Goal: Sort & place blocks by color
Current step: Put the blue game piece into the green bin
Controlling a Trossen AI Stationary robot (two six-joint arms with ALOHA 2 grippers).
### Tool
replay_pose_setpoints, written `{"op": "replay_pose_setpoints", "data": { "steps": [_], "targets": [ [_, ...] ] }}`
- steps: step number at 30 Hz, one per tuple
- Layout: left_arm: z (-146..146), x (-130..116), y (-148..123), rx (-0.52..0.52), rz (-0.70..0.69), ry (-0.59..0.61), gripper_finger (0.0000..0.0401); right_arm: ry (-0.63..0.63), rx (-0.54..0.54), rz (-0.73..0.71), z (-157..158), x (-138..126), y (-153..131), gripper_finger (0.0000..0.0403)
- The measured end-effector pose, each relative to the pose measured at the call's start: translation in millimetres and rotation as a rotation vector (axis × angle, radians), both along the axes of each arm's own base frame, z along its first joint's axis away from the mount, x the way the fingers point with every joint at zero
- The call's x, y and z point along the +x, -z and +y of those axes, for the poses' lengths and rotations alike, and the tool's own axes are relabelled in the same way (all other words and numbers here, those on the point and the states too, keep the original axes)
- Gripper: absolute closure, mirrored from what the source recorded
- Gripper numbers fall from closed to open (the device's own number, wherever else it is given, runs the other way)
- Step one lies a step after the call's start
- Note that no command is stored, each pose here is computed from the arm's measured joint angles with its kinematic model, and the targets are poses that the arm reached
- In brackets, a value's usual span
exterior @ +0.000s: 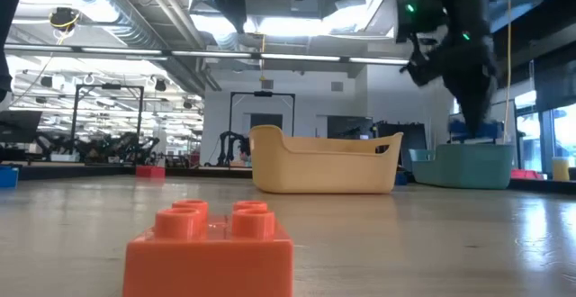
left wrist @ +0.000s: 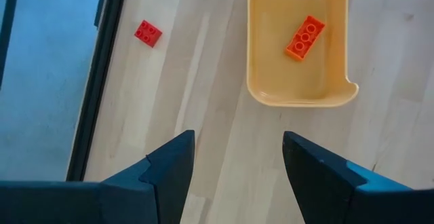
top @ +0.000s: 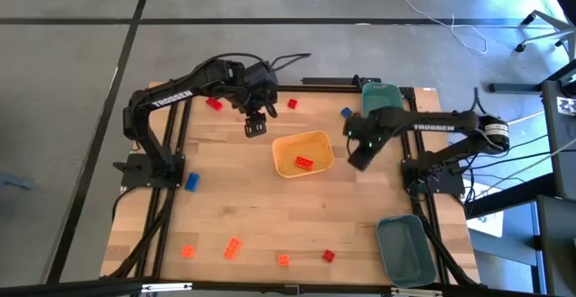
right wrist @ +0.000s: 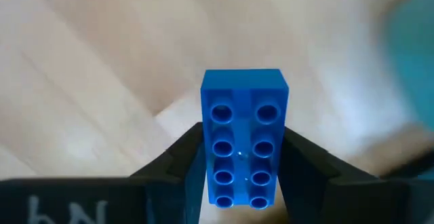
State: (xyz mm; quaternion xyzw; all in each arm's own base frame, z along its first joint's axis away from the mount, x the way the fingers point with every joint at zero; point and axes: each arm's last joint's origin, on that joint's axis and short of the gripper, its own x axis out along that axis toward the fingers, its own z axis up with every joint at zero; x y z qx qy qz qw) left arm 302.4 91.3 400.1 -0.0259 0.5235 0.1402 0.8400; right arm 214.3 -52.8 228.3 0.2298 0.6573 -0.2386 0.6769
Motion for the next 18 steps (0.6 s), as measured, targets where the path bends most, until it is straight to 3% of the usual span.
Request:
{"op": "replay_pose_setpoints", "data": {
  "steps": [6,18],
  "targets": [
    [-4,-4,-5,0.006,-0.020,0.008,0.0185,0.100,-0.078,0.006,-40,-9,-33,0.0263],
    [-5,-3,-5,0.018,-0.018,0.035,0.0185,0.426,-0.132,-0.032,-129,-54,-33,0.0263]
  ]
}}
